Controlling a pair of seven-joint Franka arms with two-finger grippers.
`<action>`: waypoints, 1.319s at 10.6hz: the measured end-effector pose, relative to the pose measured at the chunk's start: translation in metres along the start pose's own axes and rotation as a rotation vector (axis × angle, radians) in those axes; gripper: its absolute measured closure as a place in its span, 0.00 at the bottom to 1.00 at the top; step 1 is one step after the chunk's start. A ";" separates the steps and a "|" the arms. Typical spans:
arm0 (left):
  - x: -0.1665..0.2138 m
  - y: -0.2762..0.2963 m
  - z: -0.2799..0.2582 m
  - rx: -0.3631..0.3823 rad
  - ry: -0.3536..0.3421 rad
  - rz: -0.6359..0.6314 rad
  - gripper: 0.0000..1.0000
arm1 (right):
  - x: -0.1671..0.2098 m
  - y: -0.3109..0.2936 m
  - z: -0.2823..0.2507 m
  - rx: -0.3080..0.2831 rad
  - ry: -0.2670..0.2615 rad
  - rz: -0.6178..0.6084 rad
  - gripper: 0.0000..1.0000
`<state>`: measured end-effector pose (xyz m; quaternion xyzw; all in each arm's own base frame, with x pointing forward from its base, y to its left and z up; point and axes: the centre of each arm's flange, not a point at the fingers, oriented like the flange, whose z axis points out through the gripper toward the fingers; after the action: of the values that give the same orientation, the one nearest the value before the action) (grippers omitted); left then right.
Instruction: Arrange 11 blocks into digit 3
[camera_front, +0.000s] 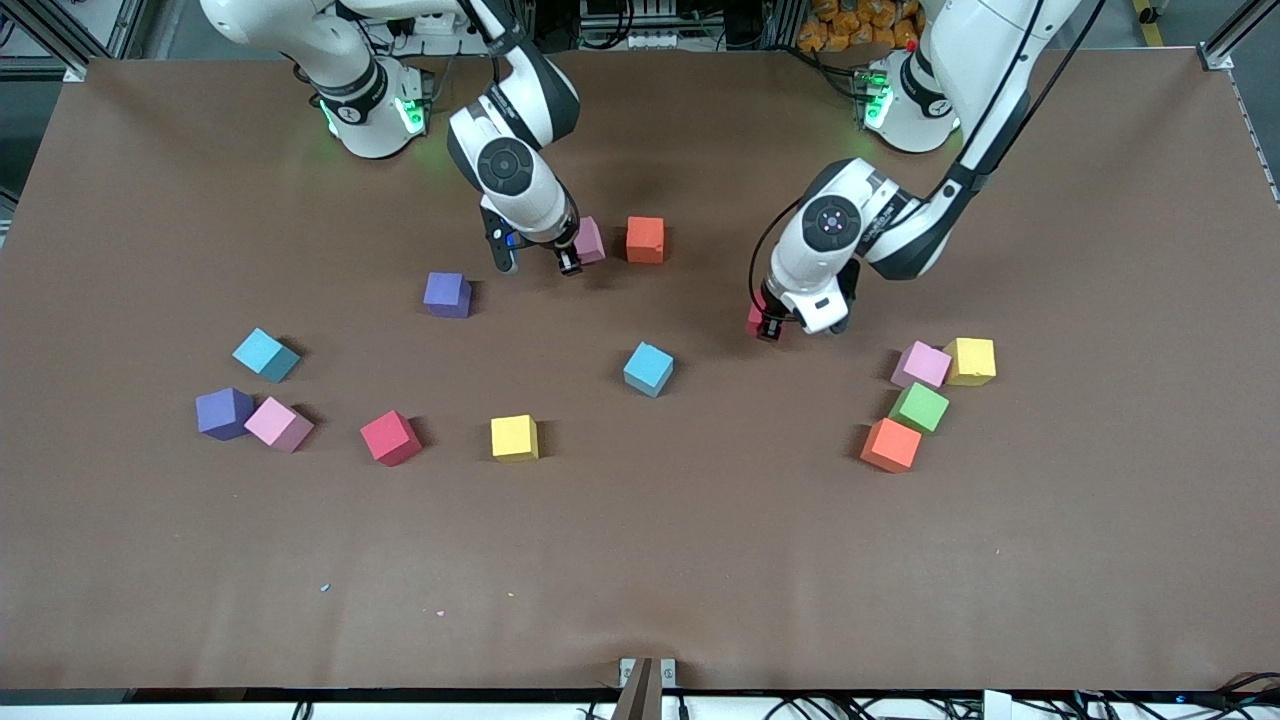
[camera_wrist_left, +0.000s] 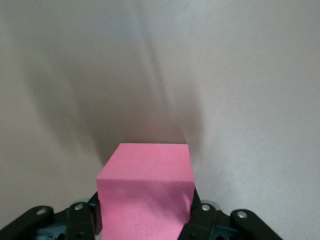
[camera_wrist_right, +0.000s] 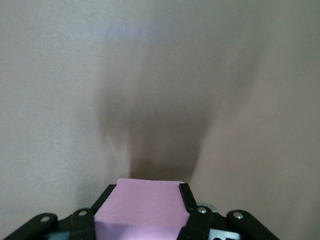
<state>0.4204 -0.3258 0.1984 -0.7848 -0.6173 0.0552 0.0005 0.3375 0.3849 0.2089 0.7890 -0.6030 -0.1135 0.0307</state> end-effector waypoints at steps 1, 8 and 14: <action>-0.012 -0.009 0.000 -0.002 -0.008 -0.035 0.40 | -0.004 0.003 0.004 -0.003 0.004 0.012 0.44; -0.067 -0.052 0.005 0.024 -0.017 -0.196 0.40 | -0.023 0.013 0.025 0.016 0.012 0.069 0.44; -0.117 -0.086 0.009 0.015 -0.031 -0.251 0.40 | -0.026 0.013 0.033 0.030 0.011 0.114 0.44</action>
<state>0.3089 -0.4193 0.2052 -0.7003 -0.7102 0.0717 0.0038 0.3120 0.4097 0.1834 0.7545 -0.6483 -0.0981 0.0284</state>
